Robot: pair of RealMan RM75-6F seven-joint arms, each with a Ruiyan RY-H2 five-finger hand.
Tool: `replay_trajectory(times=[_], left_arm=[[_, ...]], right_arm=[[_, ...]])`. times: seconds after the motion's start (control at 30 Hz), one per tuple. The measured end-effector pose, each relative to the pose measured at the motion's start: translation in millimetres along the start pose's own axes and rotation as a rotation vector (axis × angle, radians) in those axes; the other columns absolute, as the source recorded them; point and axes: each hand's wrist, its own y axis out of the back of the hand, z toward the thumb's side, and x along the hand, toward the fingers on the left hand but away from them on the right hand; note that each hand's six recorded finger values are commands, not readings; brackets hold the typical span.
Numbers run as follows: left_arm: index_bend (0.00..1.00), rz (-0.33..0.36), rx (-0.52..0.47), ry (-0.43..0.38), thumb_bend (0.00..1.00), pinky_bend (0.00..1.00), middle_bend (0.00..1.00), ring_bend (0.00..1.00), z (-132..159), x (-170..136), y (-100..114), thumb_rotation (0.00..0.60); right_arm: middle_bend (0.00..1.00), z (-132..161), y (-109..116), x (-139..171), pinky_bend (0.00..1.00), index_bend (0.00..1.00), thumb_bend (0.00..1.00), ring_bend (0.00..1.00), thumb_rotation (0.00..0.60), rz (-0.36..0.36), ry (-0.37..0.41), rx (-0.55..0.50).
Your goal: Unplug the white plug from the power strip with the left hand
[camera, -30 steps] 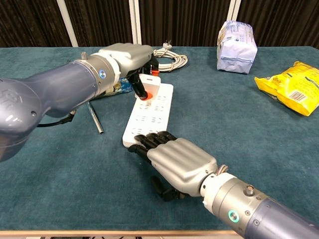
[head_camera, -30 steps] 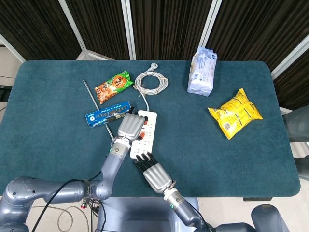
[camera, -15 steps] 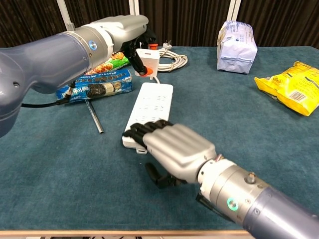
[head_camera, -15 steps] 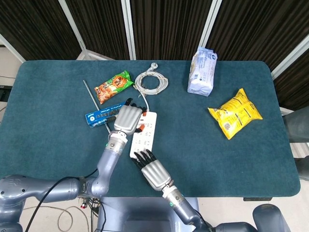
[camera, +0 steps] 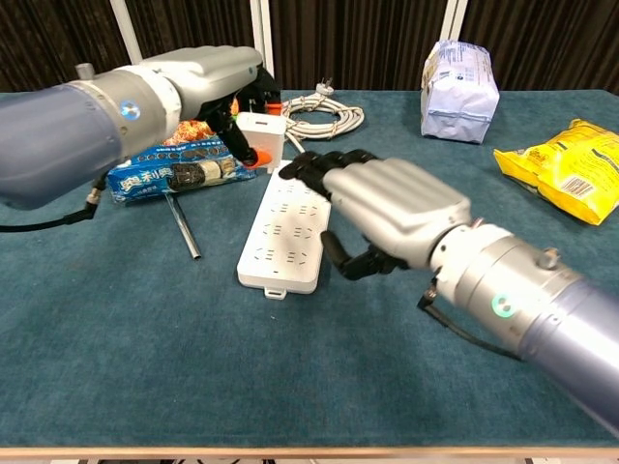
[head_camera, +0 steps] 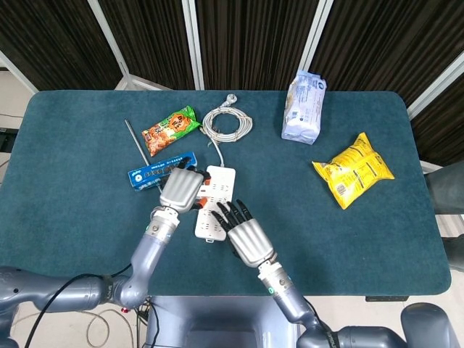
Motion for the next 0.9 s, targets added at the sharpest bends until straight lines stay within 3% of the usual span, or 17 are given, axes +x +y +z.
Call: replay_trajectory(times=[0.17, 0.27, 0.43, 0.53, 0.73, 0.9], left_arm=[[0.72, -0.034, 0.03, 0.024, 0.35, 0.13, 0.8, 0.35, -19, -16, -9, 0.6], [0.63, -0.055, 0.04, 0.048, 0.28, 0.12, 0.72, 0.33, -29, -24, -15, 0.6], [0.42, -0.08, 0.06, 0.074, 0.14, 0.07, 0.44, 0.24, -42, -32, -22, 0.6], [0.34, -0.098, 0.062, 0.087, 0.09, 0.04, 0.33, 0.18, -51, -36, -24, 0.6], [0.2, -0.097, 0.029, 0.125, 0.05, 0.02, 0.22, 0.13, -69, -47, -21, 0.6], [0.17, -0.073, -0.009, 0.144, 0.05, 0.02, 0.19, 0.13, -79, -55, -14, 0.6]], right_arm=[[0.01, -16, 15, 4, 0.0, 0.09, 0.72, 0.0, 0.6, -0.022, -0.029, 0.001], [0.01, -23, 20, 8, 0.0, 0.09, 0.72, 0.0, 0.6, -0.027, -0.04, -0.001], [0.01, -29, 27, 12, 0.0, 0.09, 0.72, 0.0, 0.6, -0.035, -0.051, 0.001], [0.01, -34, 32, 15, 0.0, 0.07, 0.71, 0.0, 0.6, -0.043, -0.061, 0.005], [0.0, -47, 39, 21, 0.0, 0.0, 0.53, 0.0, 0.6, -0.037, -0.098, 0.026], [0.0, -62, 45, 30, 0.0, 0.0, 0.5, 0.0, 0.6, -0.045, -0.135, 0.044]])
